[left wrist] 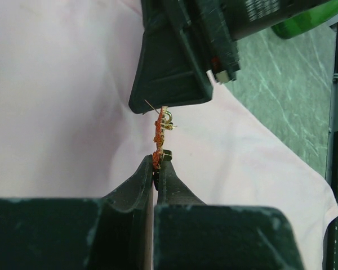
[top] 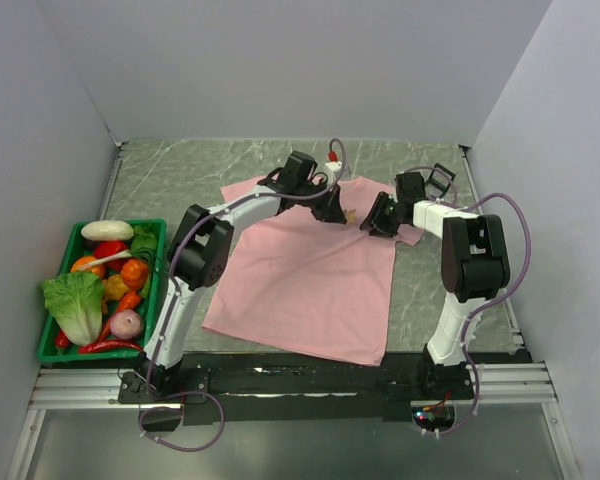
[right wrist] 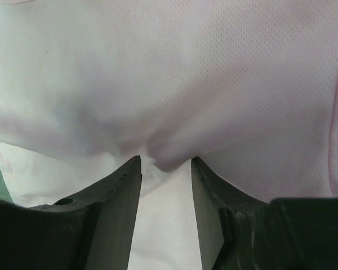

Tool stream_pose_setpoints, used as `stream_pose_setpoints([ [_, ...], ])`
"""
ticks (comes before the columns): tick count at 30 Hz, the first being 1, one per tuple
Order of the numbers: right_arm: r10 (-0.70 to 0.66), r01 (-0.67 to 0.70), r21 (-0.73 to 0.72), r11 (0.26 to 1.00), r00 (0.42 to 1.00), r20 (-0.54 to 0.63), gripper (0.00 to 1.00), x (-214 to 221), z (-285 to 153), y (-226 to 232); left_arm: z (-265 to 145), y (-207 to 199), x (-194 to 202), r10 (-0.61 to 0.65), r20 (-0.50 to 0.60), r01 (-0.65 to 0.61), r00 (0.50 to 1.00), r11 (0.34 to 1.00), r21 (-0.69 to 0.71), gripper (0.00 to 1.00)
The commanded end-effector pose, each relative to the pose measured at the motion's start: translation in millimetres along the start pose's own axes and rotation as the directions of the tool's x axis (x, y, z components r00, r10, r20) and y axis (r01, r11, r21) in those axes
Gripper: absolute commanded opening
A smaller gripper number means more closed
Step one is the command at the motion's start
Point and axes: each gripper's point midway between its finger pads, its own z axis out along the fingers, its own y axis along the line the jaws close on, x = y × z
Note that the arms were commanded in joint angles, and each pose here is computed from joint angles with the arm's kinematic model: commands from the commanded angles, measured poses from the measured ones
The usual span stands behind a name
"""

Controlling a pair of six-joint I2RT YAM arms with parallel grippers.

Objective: Pin the brooch onto the clothing
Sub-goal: Hold the flattened clothing at the center of the board.

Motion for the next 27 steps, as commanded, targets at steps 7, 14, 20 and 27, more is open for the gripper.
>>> stream_pose_setpoints([
  [7, 0.004, -0.003, -0.028, 1.000, 0.999, 0.032, 0.45, -17.5, -1.1, 6.4, -11.9, -7.7, -42.9, 0.072, 0.064, -0.070, 0.995, 0.997, -0.033, 0.01],
  [14, 0.020, -0.019, -0.053, 0.998, 1.000, 0.022, 0.42, -16.1, -0.4, 8.8, 1.4, 7.1, -23.7, 0.013, 0.029, -0.012, 0.999, 0.999, -0.042, 0.01],
  [20, 0.033, -0.033, -0.045, 0.998, 0.999, 0.017, 0.37, -17.5, 0.4, 8.8, 11.8, 13.9, -10.4, -0.026, 0.020, 0.026, 0.999, 0.999, -0.026, 0.01],
  [27, 0.031, -0.030, -0.044, 0.999, 0.999, 0.011, 0.22, -18.0, 1.2, 9.2, 19.0, 14.9, 0.0, -0.050, 0.017, 0.050, 0.999, 0.999, 0.005, 0.01],
])
